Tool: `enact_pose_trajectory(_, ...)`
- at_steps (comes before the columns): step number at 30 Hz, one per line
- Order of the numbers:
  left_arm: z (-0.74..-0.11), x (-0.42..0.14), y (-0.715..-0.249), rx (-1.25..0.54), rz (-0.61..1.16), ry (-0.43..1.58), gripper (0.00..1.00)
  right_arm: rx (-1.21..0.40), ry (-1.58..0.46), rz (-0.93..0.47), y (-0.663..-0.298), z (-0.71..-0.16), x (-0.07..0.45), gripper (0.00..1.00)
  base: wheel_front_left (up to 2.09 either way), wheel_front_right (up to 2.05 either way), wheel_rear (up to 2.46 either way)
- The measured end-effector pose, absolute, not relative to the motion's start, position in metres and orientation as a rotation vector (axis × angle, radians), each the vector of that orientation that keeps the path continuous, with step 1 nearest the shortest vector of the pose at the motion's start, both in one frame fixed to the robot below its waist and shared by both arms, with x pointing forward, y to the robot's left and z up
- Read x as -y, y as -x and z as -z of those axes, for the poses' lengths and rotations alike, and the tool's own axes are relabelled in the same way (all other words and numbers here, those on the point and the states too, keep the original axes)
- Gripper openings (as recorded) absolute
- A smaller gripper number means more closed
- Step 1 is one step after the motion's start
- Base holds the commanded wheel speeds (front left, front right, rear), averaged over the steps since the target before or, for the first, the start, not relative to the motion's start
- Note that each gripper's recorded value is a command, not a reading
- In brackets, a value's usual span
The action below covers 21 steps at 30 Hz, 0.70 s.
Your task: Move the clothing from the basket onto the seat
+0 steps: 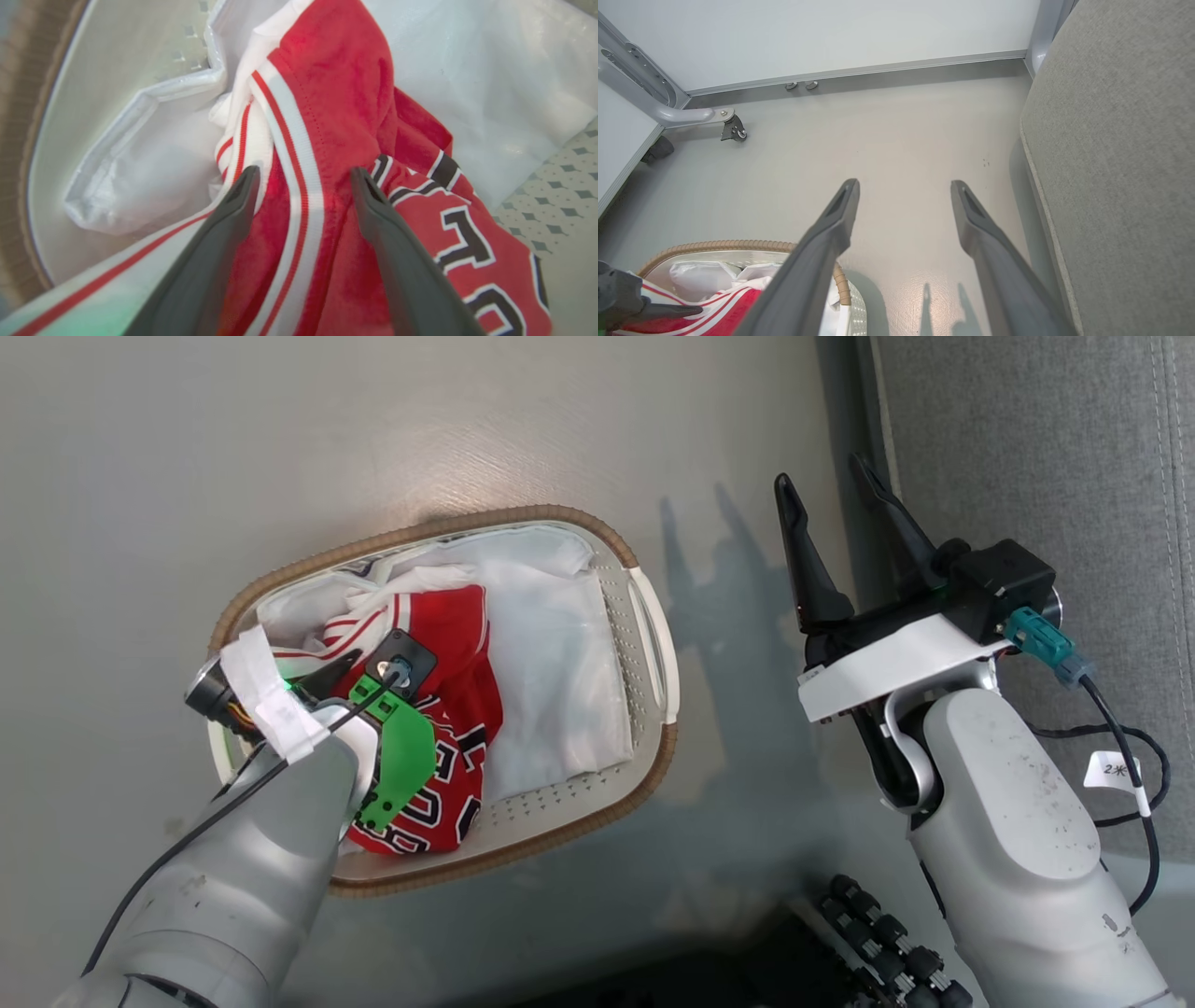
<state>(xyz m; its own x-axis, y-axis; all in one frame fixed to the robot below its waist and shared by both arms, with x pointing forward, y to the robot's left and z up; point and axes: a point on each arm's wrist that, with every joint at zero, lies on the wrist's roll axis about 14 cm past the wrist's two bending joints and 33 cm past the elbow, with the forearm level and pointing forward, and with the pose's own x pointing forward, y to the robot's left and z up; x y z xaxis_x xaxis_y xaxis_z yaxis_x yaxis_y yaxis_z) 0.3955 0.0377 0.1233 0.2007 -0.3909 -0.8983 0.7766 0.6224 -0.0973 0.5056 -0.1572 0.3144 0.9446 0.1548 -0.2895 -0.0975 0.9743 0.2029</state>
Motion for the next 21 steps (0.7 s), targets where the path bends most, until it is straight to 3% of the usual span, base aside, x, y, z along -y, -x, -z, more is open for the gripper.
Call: enact_pose_trajectory(21, -0.077, -0.042, -0.383, -1.214, 0.934, -0.638, 1.0, -0.364, -0.235, -0.116, -0.502, -0.286, 0.16, 1.0, 0.0, 0.0, 0.0)
